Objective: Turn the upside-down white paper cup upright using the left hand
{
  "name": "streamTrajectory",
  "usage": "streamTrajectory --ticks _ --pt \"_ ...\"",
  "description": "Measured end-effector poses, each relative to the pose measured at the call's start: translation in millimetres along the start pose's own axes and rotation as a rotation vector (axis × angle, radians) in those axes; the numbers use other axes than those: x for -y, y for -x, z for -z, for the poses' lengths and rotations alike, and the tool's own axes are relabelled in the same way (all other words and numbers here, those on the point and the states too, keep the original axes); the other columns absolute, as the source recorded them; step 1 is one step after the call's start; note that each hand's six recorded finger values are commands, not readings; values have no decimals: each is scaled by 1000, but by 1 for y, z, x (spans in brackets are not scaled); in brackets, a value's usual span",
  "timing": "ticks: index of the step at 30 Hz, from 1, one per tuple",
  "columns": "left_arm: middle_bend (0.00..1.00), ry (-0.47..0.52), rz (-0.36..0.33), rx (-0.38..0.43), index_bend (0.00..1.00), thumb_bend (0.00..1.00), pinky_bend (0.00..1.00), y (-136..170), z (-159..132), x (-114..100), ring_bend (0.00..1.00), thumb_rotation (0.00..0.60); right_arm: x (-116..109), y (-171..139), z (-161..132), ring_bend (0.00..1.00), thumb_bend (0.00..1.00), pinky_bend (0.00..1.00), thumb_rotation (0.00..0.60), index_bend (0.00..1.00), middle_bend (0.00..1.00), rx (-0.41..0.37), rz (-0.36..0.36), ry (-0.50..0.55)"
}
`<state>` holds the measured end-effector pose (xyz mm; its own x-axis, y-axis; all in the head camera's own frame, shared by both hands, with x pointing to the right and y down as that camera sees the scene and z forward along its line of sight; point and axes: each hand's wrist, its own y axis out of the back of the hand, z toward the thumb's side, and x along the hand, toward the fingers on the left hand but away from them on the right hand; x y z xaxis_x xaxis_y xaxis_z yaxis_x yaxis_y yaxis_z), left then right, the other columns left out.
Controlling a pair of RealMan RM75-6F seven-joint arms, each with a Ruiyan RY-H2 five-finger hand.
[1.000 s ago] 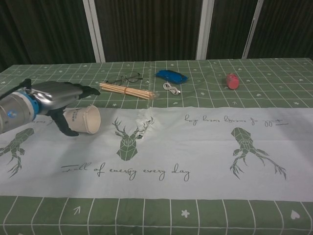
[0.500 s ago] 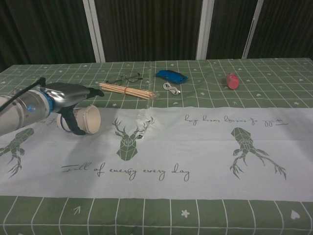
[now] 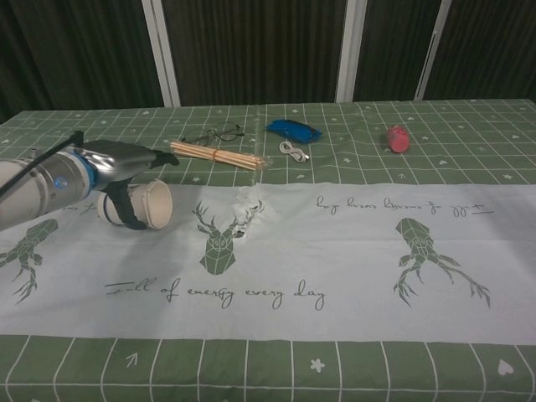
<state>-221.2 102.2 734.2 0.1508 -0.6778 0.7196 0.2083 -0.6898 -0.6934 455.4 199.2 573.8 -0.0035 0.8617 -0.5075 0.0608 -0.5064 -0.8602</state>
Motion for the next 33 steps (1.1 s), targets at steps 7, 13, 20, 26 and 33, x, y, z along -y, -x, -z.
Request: streamTrajectory --ticks 7,13,20,26,33 --pt "91 -20 -15 -8 73 166 47 -3 -1 0 4 600 0 0 0 1 5 2 600 0 2 1 -1 -4" --pt "224 -45 -46 -30 233 180 65 -4 0 -1 45 600 0 0 0 0 5 1 600 0 1 1 -3 -10" --pt "350 -63 -79 -38 337 218 105 -5 -1 -2 128 600 1 1 0 0 5 1 600 0 1 3 -6 -7" --pt "424 -77 -116 -40 406 238 131 -4 0 -7 189 600 1 0 1 0 5 1 600 0 1 4 -7 -5" --pt "420 16 -177 -11 407 240 137 5 -2 -21 194 600 1 0 1 0 5 1 600 0 1 5 -10 -6"
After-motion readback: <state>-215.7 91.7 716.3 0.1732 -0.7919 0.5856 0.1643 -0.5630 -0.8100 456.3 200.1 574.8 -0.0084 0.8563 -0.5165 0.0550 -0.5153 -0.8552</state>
